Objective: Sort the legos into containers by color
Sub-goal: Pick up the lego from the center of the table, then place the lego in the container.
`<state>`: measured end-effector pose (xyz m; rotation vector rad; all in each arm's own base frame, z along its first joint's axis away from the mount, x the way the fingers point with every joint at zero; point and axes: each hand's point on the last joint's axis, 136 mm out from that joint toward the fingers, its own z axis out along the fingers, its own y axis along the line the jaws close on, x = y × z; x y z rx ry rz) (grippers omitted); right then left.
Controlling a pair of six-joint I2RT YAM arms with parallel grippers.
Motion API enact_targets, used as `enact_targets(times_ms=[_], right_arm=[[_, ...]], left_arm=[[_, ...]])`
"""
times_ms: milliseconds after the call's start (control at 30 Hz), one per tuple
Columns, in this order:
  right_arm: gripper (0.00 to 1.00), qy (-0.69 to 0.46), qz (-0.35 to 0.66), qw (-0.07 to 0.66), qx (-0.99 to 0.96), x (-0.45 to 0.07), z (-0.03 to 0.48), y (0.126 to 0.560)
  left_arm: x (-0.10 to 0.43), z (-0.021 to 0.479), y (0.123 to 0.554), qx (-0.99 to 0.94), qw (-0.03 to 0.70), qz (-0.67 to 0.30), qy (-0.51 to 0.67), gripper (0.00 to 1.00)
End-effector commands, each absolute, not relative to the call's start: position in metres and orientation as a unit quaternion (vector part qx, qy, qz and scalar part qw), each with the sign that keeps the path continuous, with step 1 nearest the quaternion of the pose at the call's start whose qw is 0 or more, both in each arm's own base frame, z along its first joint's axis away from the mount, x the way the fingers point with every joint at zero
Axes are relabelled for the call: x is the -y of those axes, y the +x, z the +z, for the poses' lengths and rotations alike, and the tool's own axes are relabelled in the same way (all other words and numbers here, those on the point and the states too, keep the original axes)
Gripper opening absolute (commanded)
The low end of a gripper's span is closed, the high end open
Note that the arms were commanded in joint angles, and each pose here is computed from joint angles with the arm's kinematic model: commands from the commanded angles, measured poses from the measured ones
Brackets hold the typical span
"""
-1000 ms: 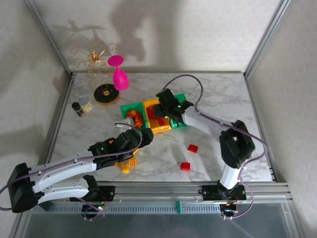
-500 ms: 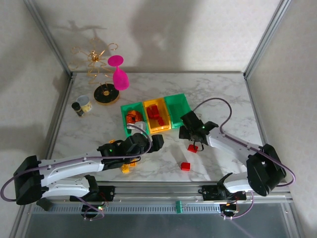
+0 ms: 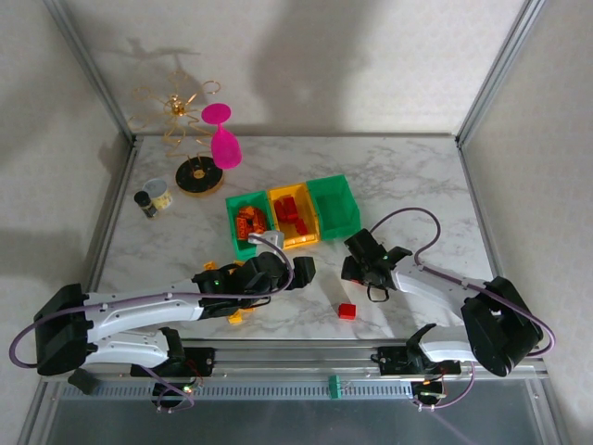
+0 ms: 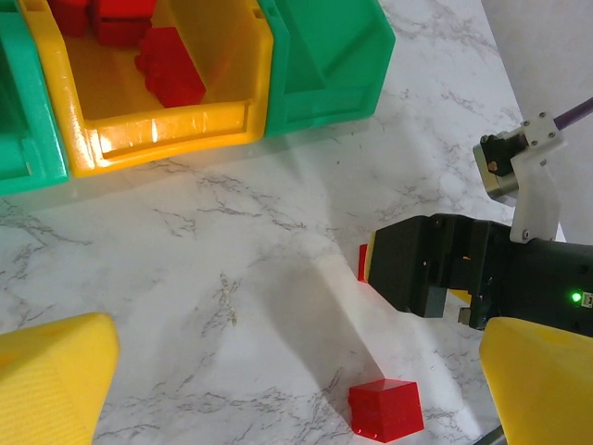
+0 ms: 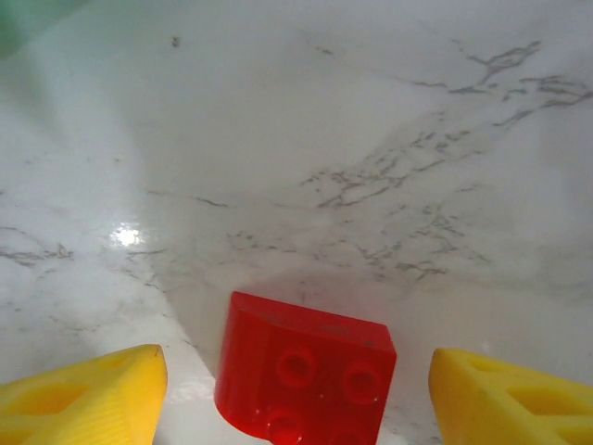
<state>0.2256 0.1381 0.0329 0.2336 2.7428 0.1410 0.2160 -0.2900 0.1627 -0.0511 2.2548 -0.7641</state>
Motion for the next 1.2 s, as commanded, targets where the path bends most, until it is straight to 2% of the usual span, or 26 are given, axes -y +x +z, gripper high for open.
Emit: enact_targets(times_ms=[0, 367, 600, 833, 1167], right_arm=[[0.71, 0.096, 0.035, 0.187, -0.977, -0.134, 0.026, 0.223], [0.51, 0.08, 0.023, 0.183, -0.98, -0.136, 0.016, 0.224], [0.43, 0.052, 0.021, 0.196, -0.979, -0.147, 0.027, 0.228], [0.42, 0.025, 0.033, 0.233, -0.972, -0.166, 0.065, 0.248], [0.42, -0.058, 0.085, 0.299, -0.949, -0.248, 0.127, 0.308]], left_arm=[[0.298, 0.176, 0.216, -0.871, 0.379, -0.313, -0.019, 1.0], [0.295, 0.176, 0.217, -0.869, 0.383, -0.312, -0.023, 1.0], [0.287, 0.178, 0.217, -0.866, 0.391, -0.31, -0.031, 1.0], [0.268, 0.179, 0.221, -0.869, 0.408, -0.277, -0.045, 1.0], [0.219, 0.181, 0.227, -0.862, 0.42, -0.26, -0.114, 1.0]])
